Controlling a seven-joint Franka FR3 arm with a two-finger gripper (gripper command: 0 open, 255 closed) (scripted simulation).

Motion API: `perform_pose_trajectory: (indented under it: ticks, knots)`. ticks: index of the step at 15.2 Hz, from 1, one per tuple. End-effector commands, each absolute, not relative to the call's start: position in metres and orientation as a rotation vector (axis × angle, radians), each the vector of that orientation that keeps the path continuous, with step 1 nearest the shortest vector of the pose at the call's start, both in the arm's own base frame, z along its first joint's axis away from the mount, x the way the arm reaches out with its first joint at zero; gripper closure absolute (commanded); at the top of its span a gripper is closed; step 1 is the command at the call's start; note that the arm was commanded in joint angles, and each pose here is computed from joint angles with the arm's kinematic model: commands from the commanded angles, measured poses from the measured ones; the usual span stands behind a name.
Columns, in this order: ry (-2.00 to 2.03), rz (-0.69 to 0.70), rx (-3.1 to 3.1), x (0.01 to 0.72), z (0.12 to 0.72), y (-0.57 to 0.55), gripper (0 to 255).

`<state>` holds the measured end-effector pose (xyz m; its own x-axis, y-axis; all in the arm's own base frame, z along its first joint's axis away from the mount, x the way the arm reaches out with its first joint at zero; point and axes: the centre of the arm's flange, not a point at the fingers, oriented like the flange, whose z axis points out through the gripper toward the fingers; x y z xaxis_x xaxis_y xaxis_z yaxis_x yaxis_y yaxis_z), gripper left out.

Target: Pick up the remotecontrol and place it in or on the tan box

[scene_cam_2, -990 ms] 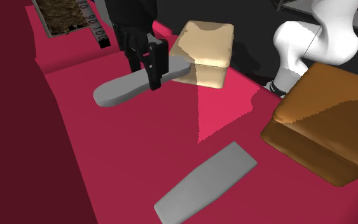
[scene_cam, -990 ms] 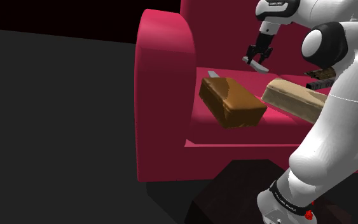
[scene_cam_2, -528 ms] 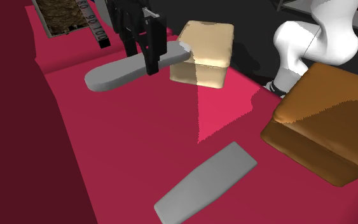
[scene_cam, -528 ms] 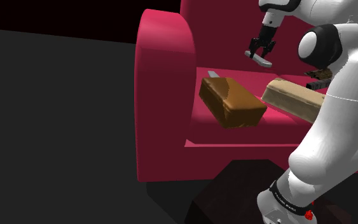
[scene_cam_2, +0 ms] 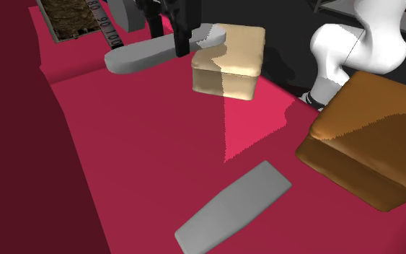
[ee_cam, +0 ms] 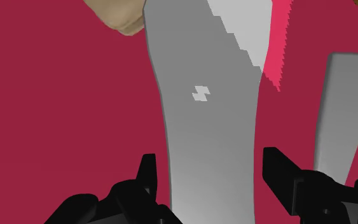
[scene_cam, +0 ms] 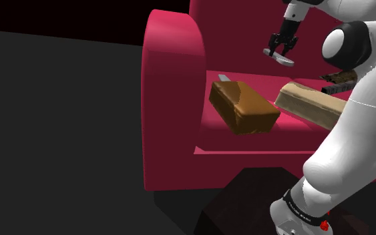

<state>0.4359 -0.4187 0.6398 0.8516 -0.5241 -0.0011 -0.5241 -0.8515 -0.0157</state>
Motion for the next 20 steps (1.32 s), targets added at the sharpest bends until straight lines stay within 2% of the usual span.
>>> perform_pose_trajectory:
  ticks: [1, 20]
  knots:
    - [0.851, -0.006, -3.008, 0.413, 0.639, -0.414, 255]
    - [0.851, -0.006, -3.008, 0.182, 0.64, -0.357, 255]
